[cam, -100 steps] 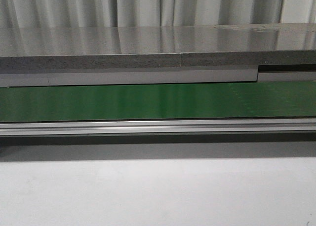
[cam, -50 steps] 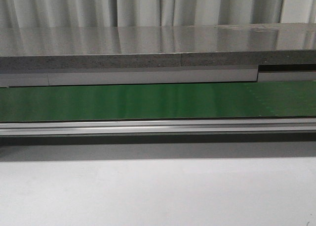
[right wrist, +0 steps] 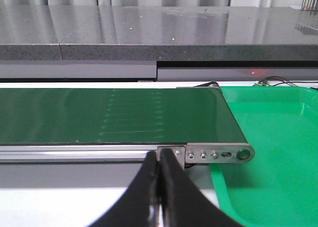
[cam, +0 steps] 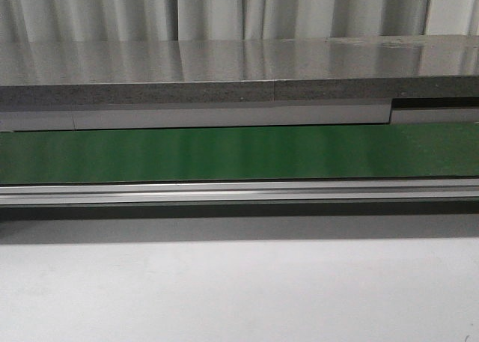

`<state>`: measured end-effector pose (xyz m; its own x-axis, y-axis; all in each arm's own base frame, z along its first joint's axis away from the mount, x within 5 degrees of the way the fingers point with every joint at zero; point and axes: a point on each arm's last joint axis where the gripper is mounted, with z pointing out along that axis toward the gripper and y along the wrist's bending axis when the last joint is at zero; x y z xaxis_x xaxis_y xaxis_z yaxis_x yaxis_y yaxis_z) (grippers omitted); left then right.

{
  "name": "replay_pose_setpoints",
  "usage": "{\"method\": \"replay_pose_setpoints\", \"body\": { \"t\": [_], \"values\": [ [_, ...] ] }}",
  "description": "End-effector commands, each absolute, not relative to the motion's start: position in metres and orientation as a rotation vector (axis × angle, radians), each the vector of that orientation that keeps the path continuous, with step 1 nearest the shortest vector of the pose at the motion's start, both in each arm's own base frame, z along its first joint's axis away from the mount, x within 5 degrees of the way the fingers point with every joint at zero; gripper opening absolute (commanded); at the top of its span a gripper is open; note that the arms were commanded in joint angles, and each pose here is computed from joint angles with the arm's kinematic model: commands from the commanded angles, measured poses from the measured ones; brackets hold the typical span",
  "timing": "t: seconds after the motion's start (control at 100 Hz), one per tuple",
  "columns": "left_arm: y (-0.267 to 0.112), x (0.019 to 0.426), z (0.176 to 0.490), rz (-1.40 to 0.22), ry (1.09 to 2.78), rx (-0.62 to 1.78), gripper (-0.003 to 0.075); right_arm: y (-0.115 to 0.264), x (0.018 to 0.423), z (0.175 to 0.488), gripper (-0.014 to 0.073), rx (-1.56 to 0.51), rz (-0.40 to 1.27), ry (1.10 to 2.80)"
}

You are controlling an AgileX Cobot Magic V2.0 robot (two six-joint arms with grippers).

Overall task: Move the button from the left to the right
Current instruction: 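Grasp the yellow-capped push-button switch with the left gripper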

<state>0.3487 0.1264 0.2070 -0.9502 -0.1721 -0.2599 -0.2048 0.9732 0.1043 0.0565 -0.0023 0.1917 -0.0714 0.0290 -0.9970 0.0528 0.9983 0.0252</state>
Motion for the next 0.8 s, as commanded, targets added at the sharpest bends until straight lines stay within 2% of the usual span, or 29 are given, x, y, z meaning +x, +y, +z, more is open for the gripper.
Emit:
{"method": "replay_pose_setpoints", "body": {
  "t": [0.0, 0.53, 0.65, 0.79],
  "values": [
    [0.128, 0.354, 0.224, 0.202, 2.789, -0.281, 0.06, -0.004, 0.055, 0.206, -0.0068, 0.064, -0.043, 1.528],
    [0.134, 0.366, 0.185, 0.184, 2.846, -0.285, 0.0596, -0.004, 0.055, 0.206, -0.0068, 0.064, -0.043, 1.528],
    [0.135, 0.368, 0.177, 0.179, 2.863, -0.285, 0.0545, -0.004, 0.055, 0.206, -0.0068, 0.064, -0.043, 1.528],
    [0.135, 0.369, 0.168, 0.172, 2.888, -0.287, 0.0429, -0.004, 0.055, 0.206, -0.0068, 0.064, -0.043, 1.528]
  ]
}}
